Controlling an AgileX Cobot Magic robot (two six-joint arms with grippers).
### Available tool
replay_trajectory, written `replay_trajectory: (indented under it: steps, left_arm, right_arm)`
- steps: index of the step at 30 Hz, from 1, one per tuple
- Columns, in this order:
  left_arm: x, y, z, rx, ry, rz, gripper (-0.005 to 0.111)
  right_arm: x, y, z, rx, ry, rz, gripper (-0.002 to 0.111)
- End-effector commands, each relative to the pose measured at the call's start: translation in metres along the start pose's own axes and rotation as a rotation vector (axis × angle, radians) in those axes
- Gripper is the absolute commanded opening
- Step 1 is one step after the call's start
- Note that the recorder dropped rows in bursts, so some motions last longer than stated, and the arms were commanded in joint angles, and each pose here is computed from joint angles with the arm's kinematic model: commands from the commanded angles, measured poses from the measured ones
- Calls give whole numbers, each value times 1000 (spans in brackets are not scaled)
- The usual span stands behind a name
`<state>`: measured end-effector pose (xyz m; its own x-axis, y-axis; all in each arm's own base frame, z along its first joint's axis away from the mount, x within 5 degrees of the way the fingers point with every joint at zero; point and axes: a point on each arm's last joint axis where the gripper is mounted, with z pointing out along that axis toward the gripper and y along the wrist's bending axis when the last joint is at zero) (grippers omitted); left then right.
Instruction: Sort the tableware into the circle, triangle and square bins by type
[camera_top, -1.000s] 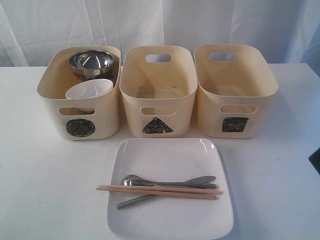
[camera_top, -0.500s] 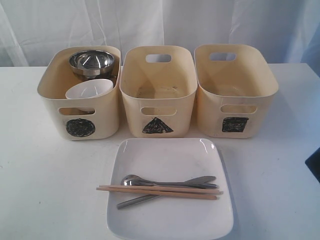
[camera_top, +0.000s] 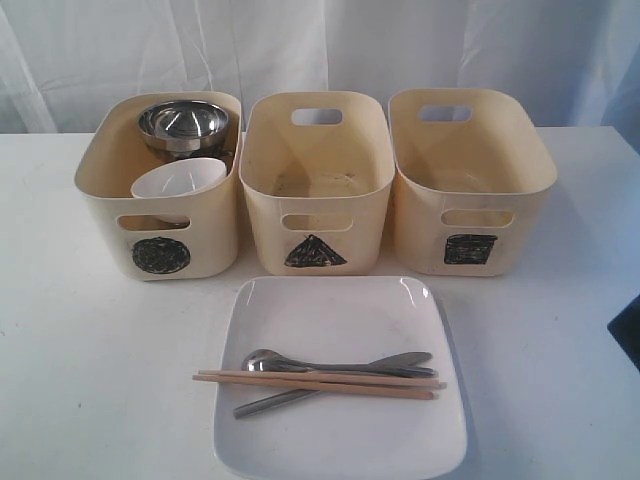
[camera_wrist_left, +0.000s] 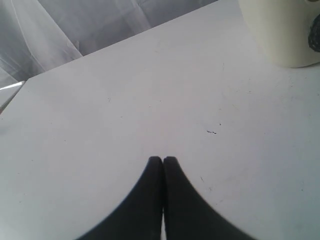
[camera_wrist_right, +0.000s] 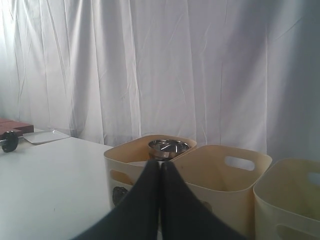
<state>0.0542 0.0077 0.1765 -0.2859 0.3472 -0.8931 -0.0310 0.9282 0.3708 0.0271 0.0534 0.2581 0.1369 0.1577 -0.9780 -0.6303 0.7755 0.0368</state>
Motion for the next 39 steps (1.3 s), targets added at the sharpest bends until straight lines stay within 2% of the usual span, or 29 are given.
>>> replay_trajectory:
  steps: [1,20,34,39]
  left_arm:
    - [1,-1,0,8,1,-3,0]
    - [4,-2,0,21,30,-6,0]
    - [0,-10,0,108,5,-320,0]
    - [1,-11,-1,118,22,-319,0]
  right_arm:
    - [0,0,0,6,-4,7,0]
    - [0,0,0,3,-4,7,0]
    - [0,0,0,3,-4,7,0]
    - [0,0,0,3,-4,7,0]
